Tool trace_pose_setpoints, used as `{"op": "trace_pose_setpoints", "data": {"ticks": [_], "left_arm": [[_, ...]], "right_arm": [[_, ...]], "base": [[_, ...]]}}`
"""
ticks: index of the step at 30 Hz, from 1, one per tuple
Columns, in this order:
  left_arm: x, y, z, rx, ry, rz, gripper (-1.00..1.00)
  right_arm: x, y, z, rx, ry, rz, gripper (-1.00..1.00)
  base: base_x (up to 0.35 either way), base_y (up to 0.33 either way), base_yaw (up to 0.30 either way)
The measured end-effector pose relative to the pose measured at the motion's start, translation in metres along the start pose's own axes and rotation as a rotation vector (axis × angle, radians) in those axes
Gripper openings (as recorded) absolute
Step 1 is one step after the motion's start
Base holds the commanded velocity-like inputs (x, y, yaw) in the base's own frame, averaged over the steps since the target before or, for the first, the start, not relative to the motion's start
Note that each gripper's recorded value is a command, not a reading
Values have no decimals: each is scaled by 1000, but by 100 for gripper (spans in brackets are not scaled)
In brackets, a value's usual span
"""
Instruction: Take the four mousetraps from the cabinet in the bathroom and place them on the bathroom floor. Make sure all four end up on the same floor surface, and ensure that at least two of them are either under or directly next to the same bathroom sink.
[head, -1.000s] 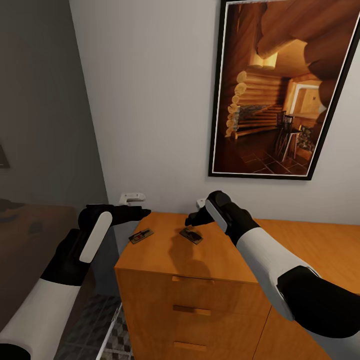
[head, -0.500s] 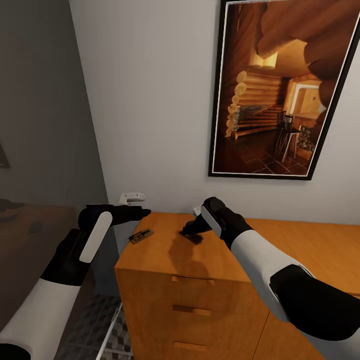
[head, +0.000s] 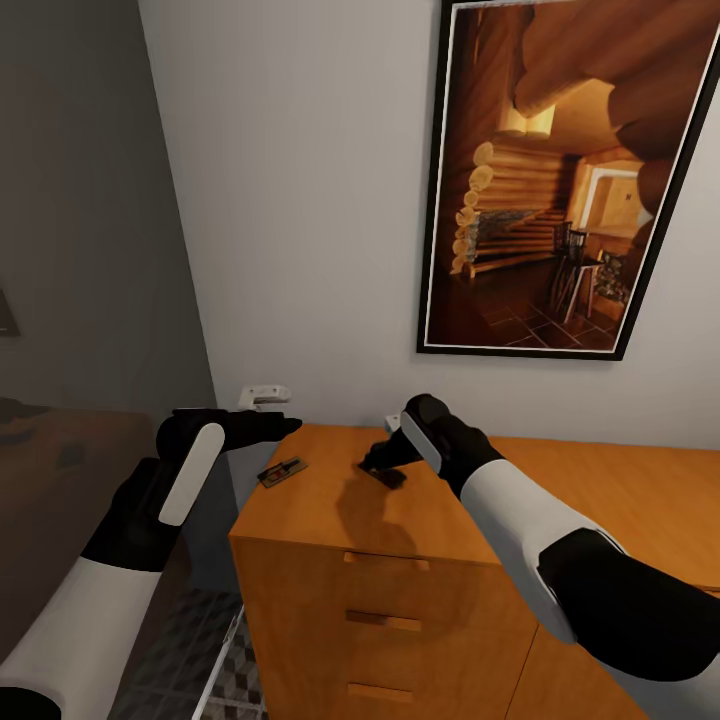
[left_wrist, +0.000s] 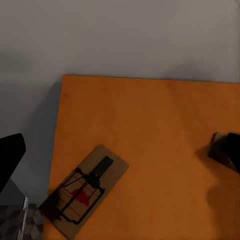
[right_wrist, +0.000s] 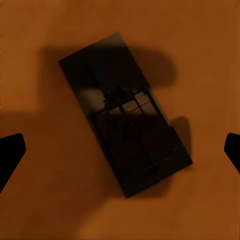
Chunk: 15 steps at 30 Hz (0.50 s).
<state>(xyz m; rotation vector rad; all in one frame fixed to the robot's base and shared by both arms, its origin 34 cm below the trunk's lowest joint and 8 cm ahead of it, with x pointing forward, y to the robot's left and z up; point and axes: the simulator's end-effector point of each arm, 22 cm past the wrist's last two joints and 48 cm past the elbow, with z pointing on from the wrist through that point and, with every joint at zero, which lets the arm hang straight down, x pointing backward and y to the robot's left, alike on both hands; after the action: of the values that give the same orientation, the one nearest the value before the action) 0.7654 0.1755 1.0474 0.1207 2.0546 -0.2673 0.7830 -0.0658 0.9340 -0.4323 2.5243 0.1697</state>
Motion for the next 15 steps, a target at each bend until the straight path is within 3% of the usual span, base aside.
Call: {"op": "trace_pose_setpoints", "data": {"ticks": [15], "left_arm": [[0,0,0,0,-1,0,100]], "right_arm": [[-7,0,-4,2,-11,-2,100]], "base": [[56,0,0]]}}
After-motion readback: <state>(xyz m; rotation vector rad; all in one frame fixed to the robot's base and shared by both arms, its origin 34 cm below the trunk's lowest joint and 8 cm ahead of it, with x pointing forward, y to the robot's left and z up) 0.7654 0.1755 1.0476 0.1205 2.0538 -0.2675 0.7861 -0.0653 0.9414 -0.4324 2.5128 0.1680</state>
